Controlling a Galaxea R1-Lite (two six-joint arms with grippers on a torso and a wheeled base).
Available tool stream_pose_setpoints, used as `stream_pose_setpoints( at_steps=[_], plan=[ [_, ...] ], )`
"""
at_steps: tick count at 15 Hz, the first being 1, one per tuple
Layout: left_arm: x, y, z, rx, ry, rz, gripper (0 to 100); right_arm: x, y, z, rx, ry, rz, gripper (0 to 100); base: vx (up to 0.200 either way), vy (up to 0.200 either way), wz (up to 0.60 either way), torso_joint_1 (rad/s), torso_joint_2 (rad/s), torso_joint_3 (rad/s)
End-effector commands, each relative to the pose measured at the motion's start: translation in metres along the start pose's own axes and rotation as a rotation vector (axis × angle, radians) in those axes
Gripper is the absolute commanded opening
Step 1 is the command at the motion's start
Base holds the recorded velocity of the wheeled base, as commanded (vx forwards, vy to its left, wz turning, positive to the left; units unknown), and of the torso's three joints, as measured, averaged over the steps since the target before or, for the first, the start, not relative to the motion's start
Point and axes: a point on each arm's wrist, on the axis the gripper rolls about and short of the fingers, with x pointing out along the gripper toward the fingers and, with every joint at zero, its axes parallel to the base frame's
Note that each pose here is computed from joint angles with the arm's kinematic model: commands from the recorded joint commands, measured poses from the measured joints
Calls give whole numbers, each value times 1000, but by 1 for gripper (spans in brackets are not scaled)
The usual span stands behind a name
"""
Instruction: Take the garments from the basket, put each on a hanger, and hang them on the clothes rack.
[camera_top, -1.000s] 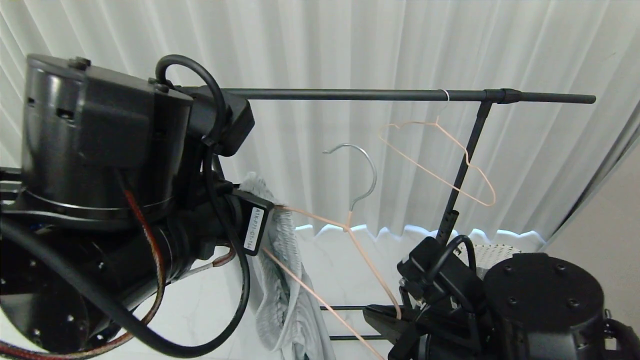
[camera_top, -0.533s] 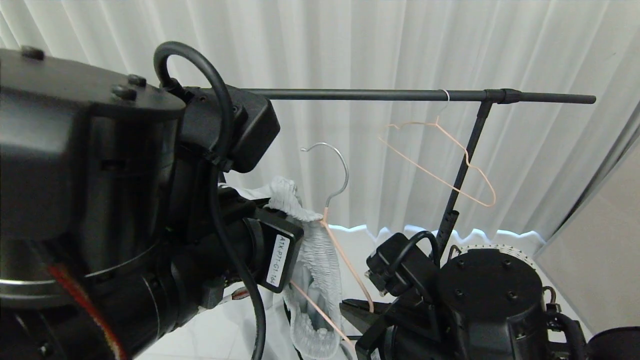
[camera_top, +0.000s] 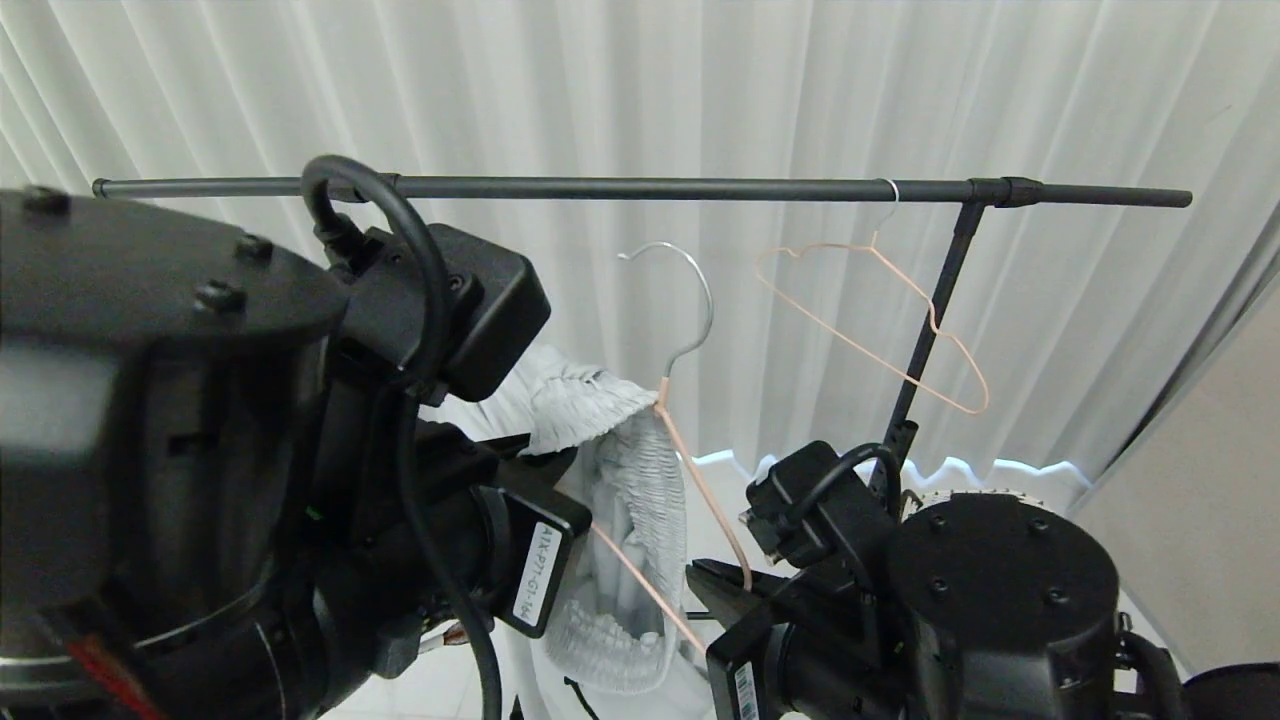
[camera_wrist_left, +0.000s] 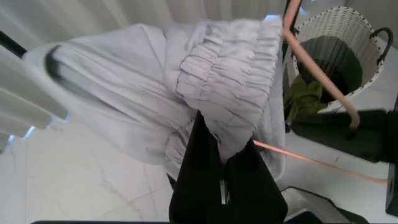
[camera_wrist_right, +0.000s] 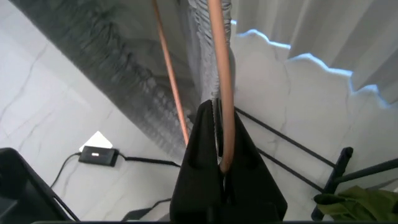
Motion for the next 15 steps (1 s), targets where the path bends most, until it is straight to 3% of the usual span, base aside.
stream_pose_setpoints(
  at_steps=[1,6,7,15],
  plan=[
    [-5,3,-4,-3,-2,1,0,-5,0,5,8,-24,2,0,0,0,0,0,0,0],
    [-2,1,-1,-15,-24,0,0,-9,5,13,28,-103,6,0,0,0,0,0,0,0],
    [-2,1,-2,-14,-22,0,100,-10,7,13,30,-110,11,0,0,0,0,0,0,0],
    [-13,10,-17,-13,-15,5,100,-13,12,23,29,-204,36,0,0,0,0,0,0,0]
  ],
)
